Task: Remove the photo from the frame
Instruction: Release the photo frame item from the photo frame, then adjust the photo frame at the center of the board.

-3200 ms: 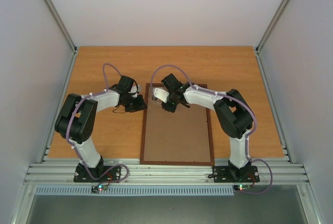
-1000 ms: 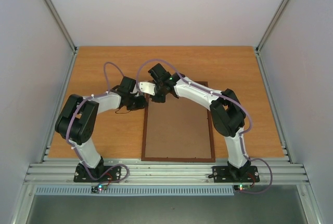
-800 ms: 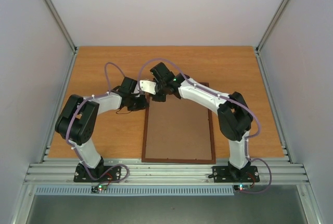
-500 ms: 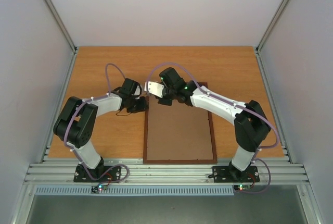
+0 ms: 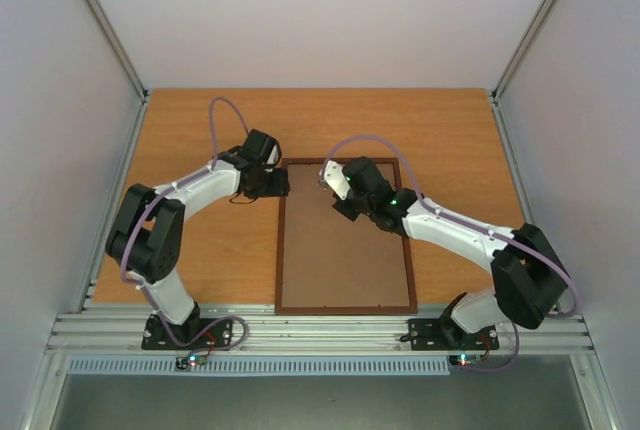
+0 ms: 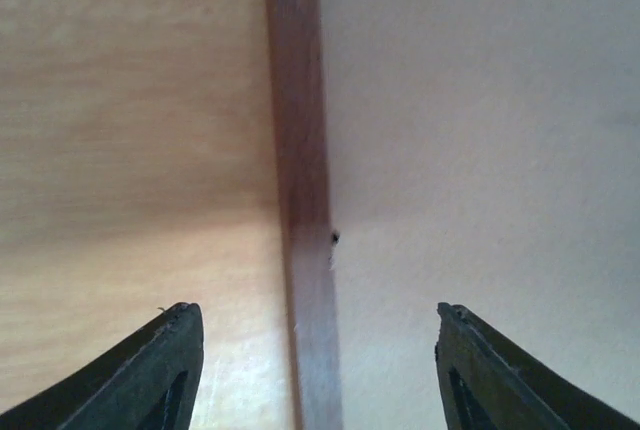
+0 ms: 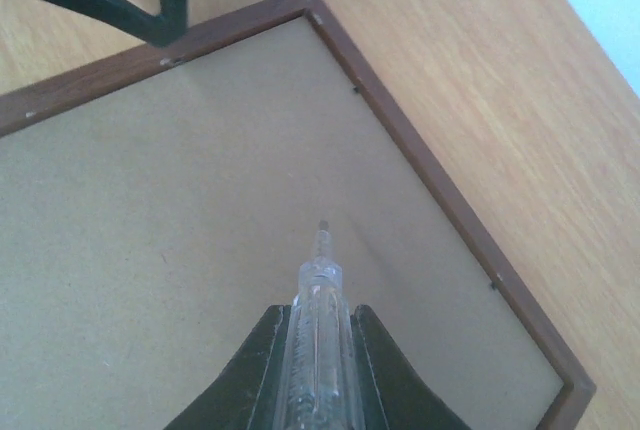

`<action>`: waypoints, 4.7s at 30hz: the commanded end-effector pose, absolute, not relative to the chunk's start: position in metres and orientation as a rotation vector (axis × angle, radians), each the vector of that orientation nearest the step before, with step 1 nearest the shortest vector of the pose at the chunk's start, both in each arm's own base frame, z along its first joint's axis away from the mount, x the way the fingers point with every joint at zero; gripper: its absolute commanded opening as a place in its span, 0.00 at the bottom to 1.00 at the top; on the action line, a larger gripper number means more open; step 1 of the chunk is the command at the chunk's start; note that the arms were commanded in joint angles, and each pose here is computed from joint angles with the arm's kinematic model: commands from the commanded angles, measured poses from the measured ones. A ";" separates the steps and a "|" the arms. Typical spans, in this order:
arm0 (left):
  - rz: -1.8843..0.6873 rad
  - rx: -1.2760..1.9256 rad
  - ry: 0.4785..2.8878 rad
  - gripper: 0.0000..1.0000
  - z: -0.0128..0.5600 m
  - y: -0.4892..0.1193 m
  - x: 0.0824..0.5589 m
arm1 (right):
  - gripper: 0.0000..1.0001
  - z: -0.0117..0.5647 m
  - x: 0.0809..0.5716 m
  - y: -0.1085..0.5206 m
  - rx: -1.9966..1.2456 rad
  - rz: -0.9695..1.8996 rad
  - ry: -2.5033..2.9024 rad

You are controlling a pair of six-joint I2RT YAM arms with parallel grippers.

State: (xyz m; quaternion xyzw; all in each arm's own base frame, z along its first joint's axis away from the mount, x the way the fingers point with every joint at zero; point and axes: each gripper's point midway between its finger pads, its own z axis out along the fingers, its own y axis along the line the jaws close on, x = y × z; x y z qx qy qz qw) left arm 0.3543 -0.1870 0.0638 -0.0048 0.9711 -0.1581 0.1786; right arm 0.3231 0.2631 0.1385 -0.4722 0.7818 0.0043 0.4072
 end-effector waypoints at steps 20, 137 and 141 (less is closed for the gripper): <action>-0.077 0.131 2.858 0.59 0.024 -0.196 0.387 | 0.01 0.144 0.315 0.239 -0.843 0.096 2.008; -0.379 -0.362 2.882 0.15 0.026 -0.125 0.265 | 0.01 0.187 0.258 0.258 -0.863 0.516 1.932; -0.424 -0.366 2.859 0.15 0.029 -0.133 0.248 | 0.01 0.192 0.251 0.266 -0.885 0.589 1.907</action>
